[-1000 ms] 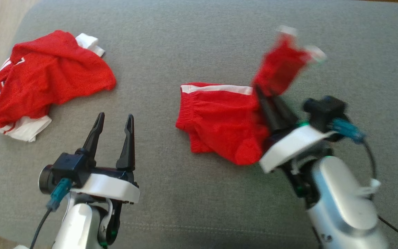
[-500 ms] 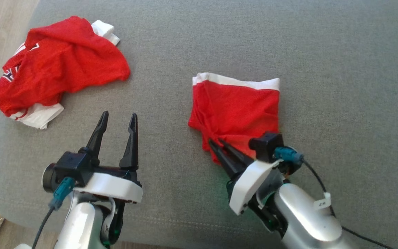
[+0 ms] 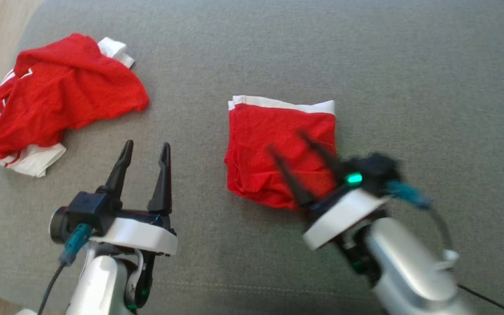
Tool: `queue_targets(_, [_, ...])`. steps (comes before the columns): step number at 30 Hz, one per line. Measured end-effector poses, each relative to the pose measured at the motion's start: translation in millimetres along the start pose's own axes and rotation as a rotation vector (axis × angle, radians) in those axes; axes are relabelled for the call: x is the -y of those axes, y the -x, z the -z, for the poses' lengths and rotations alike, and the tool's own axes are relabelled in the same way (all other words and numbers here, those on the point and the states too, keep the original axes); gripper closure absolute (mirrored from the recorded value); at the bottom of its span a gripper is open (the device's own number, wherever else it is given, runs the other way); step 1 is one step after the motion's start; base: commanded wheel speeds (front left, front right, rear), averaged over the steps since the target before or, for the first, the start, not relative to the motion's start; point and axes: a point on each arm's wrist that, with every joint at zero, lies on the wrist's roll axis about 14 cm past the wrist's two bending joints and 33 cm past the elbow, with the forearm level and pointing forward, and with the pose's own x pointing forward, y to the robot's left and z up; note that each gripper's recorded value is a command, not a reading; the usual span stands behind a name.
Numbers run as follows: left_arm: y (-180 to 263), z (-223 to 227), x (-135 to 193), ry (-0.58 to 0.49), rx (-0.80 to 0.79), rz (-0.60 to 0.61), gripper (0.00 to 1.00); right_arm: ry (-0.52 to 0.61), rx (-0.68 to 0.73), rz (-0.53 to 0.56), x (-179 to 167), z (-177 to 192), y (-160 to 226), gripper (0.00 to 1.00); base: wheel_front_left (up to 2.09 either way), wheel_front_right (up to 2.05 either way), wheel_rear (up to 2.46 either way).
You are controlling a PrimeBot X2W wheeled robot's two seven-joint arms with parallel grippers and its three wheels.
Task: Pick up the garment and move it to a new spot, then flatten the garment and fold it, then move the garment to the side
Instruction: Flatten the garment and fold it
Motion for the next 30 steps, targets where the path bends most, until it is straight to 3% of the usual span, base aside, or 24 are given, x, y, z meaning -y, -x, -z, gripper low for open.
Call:
queue_targets(8, [-2.2,-11.3,3.5,-0.022,0.034,0.014,0.0,0.077,0.128,0.376,98.8,-39.3,65.9,0.0,0.0,0.0,0.0])
queue_targets(14, [3.5,-11.8,5.9,-0.031,0.034,0.02,0.0,0.146,0.124,0.547,133.7,-50.5,112.0,0.0,0.0,0.0,0.0])
queue_targets(30, [48.0,-7.3,-3.3,-0.074,0.005,0.007,0.0,0.162,0.102,0.595,107.8,-50.9,153.2,0.0,0.0,0.0,0.0])
